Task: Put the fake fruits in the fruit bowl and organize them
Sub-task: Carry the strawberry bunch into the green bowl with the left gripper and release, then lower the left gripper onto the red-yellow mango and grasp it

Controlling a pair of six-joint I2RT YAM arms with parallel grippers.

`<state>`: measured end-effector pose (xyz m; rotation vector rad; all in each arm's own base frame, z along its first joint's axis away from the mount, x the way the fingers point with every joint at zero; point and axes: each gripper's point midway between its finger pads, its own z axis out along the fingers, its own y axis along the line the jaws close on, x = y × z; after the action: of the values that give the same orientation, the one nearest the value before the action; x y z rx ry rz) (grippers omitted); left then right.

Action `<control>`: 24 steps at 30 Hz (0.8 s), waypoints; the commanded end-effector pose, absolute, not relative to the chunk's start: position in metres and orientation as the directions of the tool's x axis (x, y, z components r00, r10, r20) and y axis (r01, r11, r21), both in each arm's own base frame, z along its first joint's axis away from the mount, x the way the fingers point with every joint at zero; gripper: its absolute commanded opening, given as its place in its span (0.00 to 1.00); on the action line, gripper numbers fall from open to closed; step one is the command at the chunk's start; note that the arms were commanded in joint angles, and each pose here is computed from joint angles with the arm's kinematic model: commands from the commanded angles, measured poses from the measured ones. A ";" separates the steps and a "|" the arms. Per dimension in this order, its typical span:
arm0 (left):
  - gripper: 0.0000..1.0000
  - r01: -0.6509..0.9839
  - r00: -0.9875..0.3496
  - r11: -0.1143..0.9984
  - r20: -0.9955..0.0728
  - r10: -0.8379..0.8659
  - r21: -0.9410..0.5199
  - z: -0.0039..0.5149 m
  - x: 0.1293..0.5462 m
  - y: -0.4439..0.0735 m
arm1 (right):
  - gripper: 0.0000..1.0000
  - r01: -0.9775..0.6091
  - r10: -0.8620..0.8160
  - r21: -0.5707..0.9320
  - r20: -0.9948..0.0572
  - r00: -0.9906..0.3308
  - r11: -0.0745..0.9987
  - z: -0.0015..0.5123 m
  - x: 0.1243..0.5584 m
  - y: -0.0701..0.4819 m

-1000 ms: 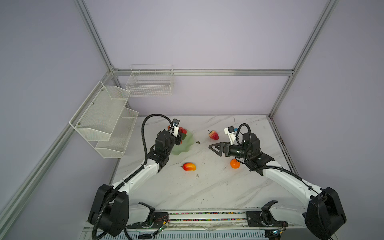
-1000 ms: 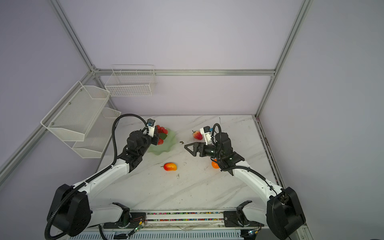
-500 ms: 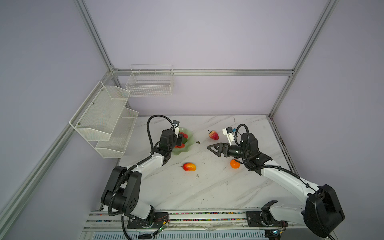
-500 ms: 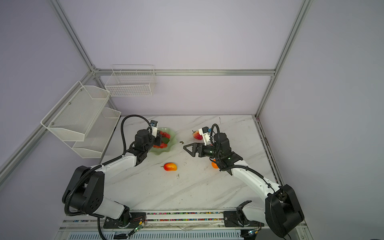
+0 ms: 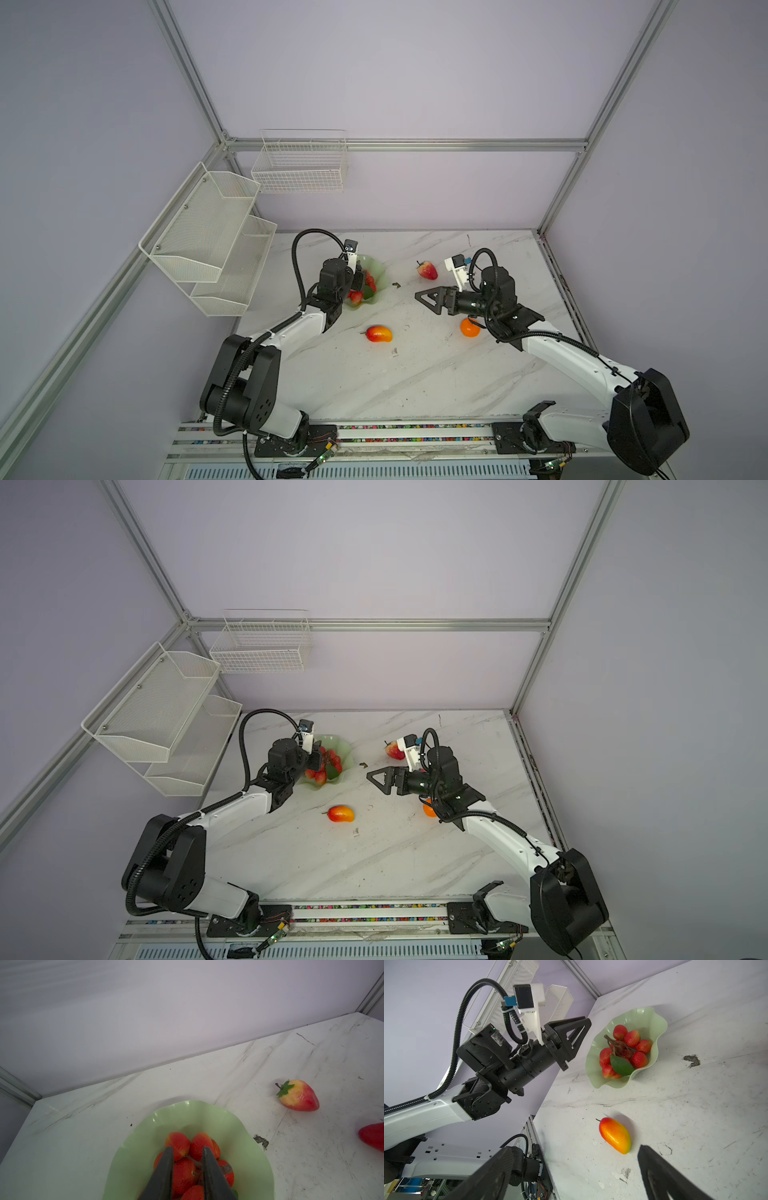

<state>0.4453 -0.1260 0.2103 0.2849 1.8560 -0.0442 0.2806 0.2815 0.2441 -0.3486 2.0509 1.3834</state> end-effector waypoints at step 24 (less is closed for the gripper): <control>0.59 0.935 -0.063 0.231 -0.514 0.856 0.271 0.113 0.300 -0.215 | 0.97 -0.469 0.053 0.719 -0.572 -0.819 0.514 0.162 0.244 0.257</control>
<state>0.2862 -0.2095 0.1035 1.5657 1.9639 -0.2500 0.2472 0.2582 0.1601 -0.3333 2.2342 1.2942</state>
